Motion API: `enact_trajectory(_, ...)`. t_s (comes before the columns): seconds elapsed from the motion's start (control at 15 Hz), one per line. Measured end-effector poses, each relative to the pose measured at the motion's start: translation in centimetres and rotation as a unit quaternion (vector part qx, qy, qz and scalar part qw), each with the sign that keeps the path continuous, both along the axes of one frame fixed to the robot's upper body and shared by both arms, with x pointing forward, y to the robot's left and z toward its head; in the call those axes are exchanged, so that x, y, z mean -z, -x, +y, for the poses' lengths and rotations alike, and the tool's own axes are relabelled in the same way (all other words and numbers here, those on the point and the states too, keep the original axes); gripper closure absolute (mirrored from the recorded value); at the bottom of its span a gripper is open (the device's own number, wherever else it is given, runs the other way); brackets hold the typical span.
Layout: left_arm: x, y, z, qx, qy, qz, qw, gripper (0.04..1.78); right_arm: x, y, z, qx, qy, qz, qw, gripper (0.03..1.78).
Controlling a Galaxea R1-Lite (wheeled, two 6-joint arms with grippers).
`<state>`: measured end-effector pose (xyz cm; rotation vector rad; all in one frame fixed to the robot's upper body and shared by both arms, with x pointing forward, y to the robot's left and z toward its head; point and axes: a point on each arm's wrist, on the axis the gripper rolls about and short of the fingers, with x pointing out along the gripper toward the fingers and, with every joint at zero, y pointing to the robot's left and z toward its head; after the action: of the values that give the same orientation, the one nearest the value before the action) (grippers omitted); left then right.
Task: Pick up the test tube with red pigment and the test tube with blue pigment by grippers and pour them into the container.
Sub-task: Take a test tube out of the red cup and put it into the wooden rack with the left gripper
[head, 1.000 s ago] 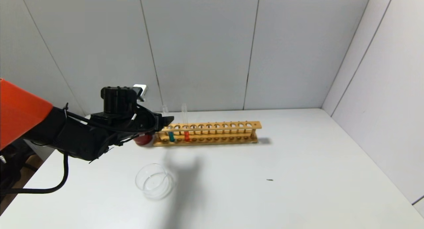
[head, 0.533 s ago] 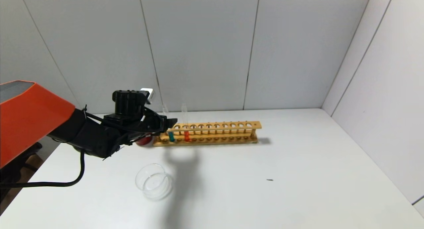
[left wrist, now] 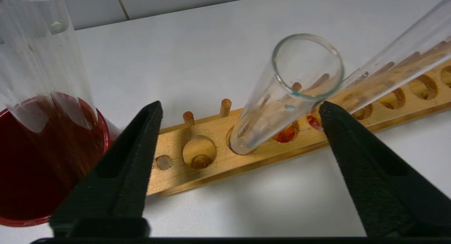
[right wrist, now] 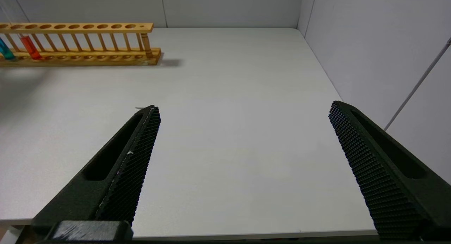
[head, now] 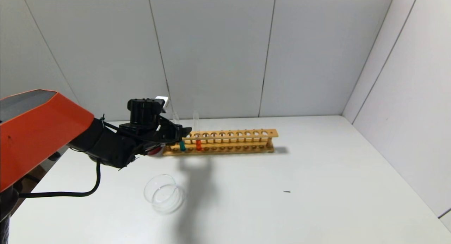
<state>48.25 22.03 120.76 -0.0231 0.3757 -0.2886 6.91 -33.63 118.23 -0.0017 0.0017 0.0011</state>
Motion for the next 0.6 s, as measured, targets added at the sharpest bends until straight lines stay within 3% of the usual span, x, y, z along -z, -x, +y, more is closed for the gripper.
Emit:
enact_trajectory(0.13, 0.15, -0.47, -0.17, 0.000, 0.000, -0.002, 1.000, 0.58, 0.00, 0.00, 0.00, 0.000, 0.000, 0.000, 1.0000, 0.06)
enact_trajectory(0.4, 0.46, -0.96, -0.31, 0.001, 0.001, -0.003, 1.000, 1.30, 0.00, 0.00, 0.00, 0.000, 0.000, 0.000, 1.0000, 0.06)
enact_trajectory(0.53, 0.56, -0.98, -0.39, 0.001, 0.000, -0.002, 1.000, 1.50, 0.00, 0.00, 0.00, 0.000, 0.000, 0.000, 1.0000, 0.06)
enact_trajectory(0.6, 0.55, -0.99, -0.39, 0.001, 0.000, -0.002, 1.000, 1.50, 0.00, 0.00, 0.00, 0.000, 0.000, 0.000, 1.0000, 0.06)
